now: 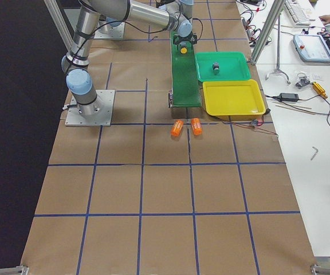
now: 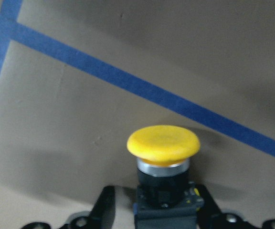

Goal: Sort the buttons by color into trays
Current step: 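Grasp the yellow button on the belt with the right gripper, then drop the yellow button into the yellow tray while the left places another on the belt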

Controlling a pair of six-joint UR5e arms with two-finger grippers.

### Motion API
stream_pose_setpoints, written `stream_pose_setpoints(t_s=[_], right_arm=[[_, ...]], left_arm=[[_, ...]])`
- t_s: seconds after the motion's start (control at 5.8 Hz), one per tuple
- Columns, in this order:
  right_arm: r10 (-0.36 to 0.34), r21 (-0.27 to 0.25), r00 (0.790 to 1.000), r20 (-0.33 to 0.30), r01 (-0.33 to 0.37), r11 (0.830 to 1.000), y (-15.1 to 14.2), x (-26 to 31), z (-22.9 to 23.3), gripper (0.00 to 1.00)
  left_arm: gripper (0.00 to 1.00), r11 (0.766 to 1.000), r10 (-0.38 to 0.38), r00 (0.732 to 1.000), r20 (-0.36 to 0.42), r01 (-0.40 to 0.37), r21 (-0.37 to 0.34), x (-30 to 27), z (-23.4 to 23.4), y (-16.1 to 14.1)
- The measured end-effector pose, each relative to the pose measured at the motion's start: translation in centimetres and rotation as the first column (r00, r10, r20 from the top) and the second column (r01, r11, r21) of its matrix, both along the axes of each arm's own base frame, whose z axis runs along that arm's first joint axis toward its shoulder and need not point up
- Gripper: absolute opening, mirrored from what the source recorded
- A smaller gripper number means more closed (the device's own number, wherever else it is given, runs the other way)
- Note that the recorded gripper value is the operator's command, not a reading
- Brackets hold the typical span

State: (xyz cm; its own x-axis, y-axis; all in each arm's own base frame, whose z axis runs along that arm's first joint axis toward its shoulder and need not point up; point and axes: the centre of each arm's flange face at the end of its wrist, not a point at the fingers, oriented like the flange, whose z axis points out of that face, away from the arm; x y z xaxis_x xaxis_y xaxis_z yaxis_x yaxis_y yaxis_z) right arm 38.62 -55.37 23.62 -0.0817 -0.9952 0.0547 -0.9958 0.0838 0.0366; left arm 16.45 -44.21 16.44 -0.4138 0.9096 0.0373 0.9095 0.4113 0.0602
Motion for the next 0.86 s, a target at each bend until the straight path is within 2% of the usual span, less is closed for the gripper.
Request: stream_pose_setpoints(t_s=[0.17, 0.52, 0.69, 0.86], right_arm=[[-0.011, -0.004, 1.0, -0.001, 0.011, 1.0, -0.5, -1.4, 0.7, 0.1], [0.004, -0.029, 1.0, -0.001, -0.004, 1.0, -2.0, -4.8, 3.1, 0.1], [0.027, -0.053, 1.0, 0.0, -0.027, 0.998, -3.5, -7.6, 4.7, 0.1], [0.056, -0.08, 0.998, -0.005, -0.056, 0.995, -6.0, -12.3, 6.1, 0.1]], left_arm=[[0.01, 1.0, -0.008, 1.0, 0.002, 0.008, -0.003, -0.1, 0.1, -0.2], [0.01, 0.999, -0.033, 0.999, 0.029, 0.034, -0.038, -0.2, 3.6, -1.6], [0.01, 0.995, -0.087, 0.996, 0.015, 0.088, -0.046, -2.2, 7.4, -4.2], [0.02, 0.983, -0.18, 0.984, -0.009, 0.179, -0.045, -6.4, 10.6, -7.7]])
